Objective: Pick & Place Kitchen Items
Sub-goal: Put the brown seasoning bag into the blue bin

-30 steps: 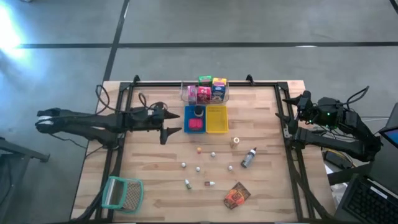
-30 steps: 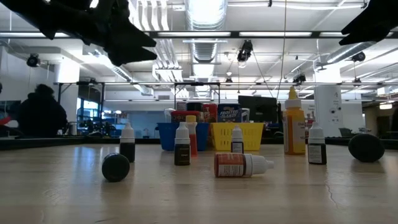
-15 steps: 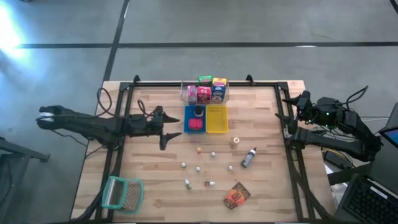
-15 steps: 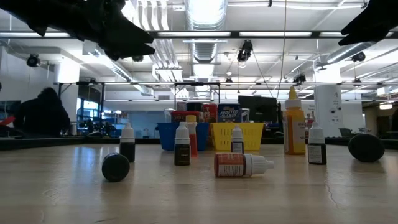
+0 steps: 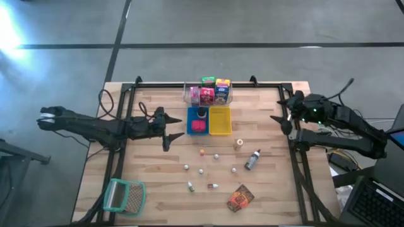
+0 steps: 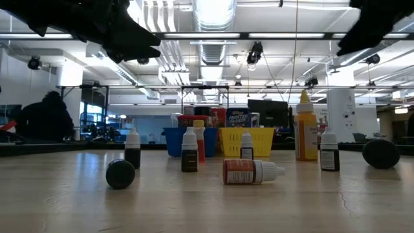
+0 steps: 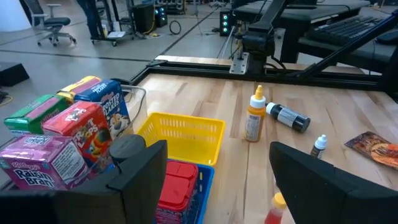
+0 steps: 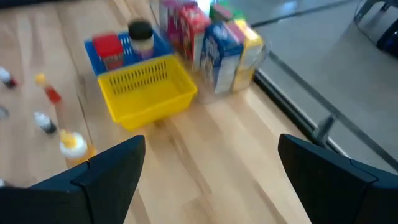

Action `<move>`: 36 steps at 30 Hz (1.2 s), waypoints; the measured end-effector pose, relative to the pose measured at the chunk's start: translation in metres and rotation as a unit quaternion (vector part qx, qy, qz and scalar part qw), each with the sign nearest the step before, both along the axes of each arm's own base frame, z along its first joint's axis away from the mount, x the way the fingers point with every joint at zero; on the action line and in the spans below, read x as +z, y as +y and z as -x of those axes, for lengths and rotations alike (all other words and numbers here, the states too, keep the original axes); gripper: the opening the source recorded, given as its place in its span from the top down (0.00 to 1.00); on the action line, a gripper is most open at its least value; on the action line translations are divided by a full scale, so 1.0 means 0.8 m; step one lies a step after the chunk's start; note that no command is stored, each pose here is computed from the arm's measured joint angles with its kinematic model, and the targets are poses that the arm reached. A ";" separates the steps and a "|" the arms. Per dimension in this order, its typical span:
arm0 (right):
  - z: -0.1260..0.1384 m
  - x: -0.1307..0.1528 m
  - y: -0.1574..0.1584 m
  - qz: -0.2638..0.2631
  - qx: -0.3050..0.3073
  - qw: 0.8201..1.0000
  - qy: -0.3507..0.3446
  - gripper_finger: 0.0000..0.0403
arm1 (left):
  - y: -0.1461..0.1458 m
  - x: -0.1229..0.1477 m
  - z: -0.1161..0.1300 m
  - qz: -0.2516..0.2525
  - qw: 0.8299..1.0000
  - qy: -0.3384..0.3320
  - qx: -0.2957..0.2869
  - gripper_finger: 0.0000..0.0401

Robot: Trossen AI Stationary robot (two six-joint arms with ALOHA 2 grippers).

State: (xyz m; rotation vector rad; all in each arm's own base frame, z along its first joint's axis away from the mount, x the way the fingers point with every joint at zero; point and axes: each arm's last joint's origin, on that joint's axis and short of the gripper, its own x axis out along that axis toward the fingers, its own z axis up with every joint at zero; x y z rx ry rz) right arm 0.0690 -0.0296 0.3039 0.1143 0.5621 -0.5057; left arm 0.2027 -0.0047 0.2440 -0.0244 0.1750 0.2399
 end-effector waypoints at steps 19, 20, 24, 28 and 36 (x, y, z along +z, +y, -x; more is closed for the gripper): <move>-0.086 0.096 -0.023 -0.076 0.055 0.986 -0.139 0.10 | 0.000 -0.003 0.001 0.001 1.000 0.005 0.000 0.28; -0.093 0.098 -0.025 -0.077 0.066 0.984 -0.145 0.10 | 0.000 -0.003 0.001 0.001 1.000 0.005 0.000 0.28; -0.112 0.104 -0.026 -0.077 0.078 0.982 -0.153 0.10 | 0.000 -0.003 0.001 0.001 1.000 0.005 0.000 0.28; -0.130 0.106 -0.019 -0.056 0.052 0.987 -0.138 0.10 | 0.000 -0.003 0.001 0.001 1.000 0.004 0.000 0.28; -0.158 0.118 0.026 0.029 -0.033 0.991 -0.127 0.10 | 0.000 -0.003 0.001 0.000 1.000 0.004 0.000 0.28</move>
